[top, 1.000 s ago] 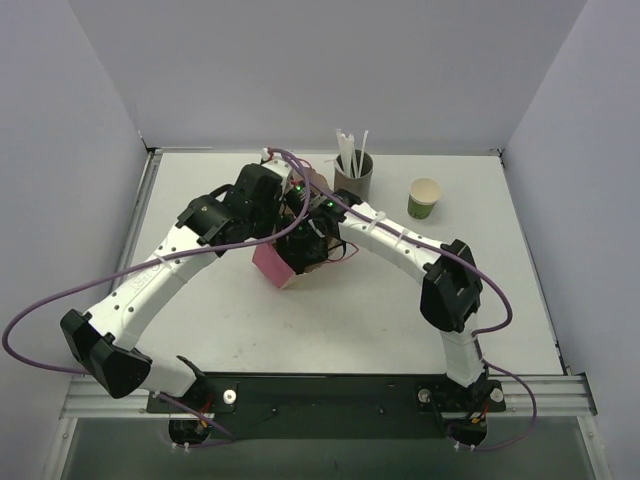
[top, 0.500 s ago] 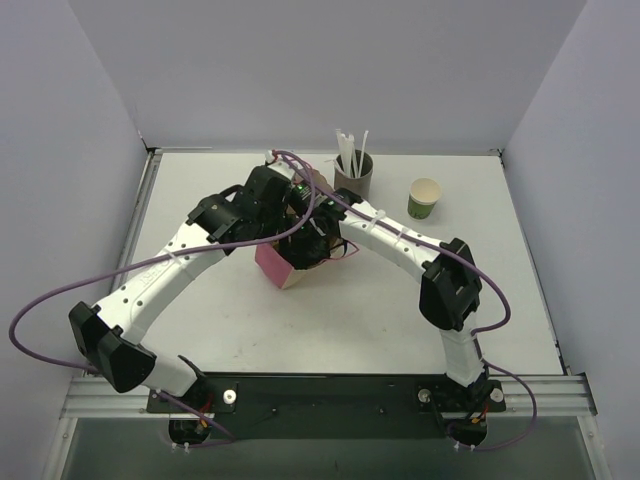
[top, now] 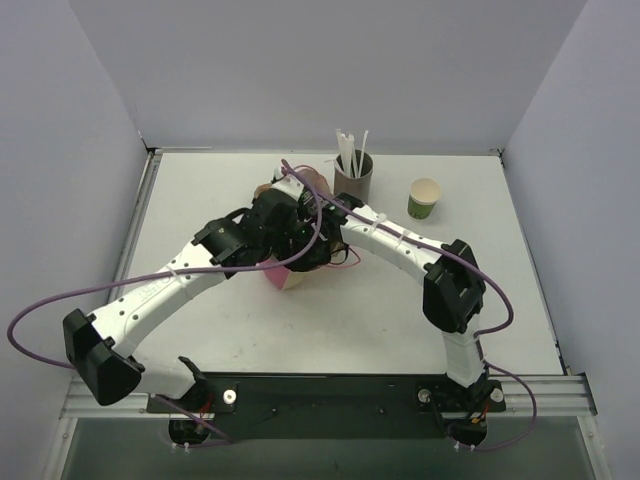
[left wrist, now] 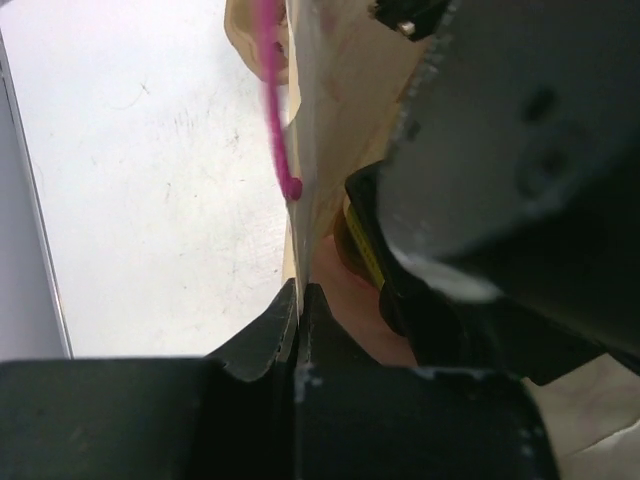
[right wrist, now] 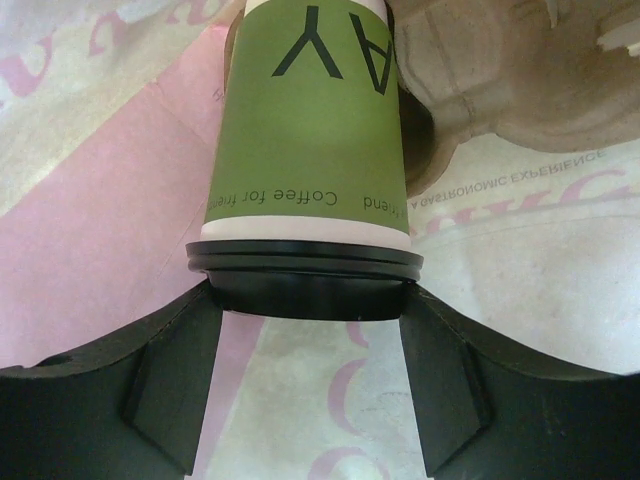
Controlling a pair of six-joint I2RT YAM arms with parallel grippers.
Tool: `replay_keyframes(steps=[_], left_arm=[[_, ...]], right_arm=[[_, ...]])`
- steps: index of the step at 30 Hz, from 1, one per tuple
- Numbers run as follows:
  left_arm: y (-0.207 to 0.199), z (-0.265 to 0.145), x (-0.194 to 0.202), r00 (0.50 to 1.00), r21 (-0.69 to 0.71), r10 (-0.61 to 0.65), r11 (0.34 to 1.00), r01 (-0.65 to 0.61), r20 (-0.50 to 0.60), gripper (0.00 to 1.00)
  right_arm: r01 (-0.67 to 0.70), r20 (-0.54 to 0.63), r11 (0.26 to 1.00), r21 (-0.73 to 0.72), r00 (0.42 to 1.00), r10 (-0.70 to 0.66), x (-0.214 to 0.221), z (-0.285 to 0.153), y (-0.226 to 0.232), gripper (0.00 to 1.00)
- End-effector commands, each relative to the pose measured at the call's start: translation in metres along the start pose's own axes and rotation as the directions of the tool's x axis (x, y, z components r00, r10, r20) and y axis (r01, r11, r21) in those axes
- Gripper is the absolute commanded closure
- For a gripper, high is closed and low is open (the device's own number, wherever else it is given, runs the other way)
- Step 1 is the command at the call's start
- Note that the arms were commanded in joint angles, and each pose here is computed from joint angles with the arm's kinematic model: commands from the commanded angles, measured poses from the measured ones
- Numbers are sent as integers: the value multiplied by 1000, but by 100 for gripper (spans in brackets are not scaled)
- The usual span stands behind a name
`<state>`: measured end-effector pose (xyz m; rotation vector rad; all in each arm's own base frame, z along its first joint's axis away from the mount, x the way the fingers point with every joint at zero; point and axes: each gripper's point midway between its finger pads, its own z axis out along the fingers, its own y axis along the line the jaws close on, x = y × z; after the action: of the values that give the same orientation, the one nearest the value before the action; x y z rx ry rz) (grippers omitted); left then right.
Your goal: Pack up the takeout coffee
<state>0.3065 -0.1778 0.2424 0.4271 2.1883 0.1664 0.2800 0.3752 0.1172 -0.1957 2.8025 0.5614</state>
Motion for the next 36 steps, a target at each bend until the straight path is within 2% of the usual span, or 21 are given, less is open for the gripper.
replay_keyframes(steps=[1,4,9,15,25,30,36], left_arm=[[-8,-26,-21,983,29,-6,1000,1,183,100],[-7,-37,-25,965,37,-37,999,28,259,100],[-19,-53,-31,937,78,-26,997,-1,349,100],[-30,-69,-34,902,107,-36,994,-11,429,100],[-51,-81,-22,881,185,-42,981,-52,472,100],[-48,-81,-13,889,190,-57,981,-34,453,100],[-54,-80,-8,892,222,-81,975,-22,445,100]], right_arm=[[-19,47,999,47,999,17,7,-9,-17,77],[-28,98,1000,2,995,28,4,-13,-15,78],[-24,207,997,-72,977,38,-11,-23,-7,77],[-14,275,997,-78,961,35,-16,-26,-12,78],[10,337,998,-66,941,13,-21,-22,-20,77],[3,310,1000,-18,951,3,-16,-16,-29,78],[28,295,997,-66,955,-7,-12,-15,-23,78]])
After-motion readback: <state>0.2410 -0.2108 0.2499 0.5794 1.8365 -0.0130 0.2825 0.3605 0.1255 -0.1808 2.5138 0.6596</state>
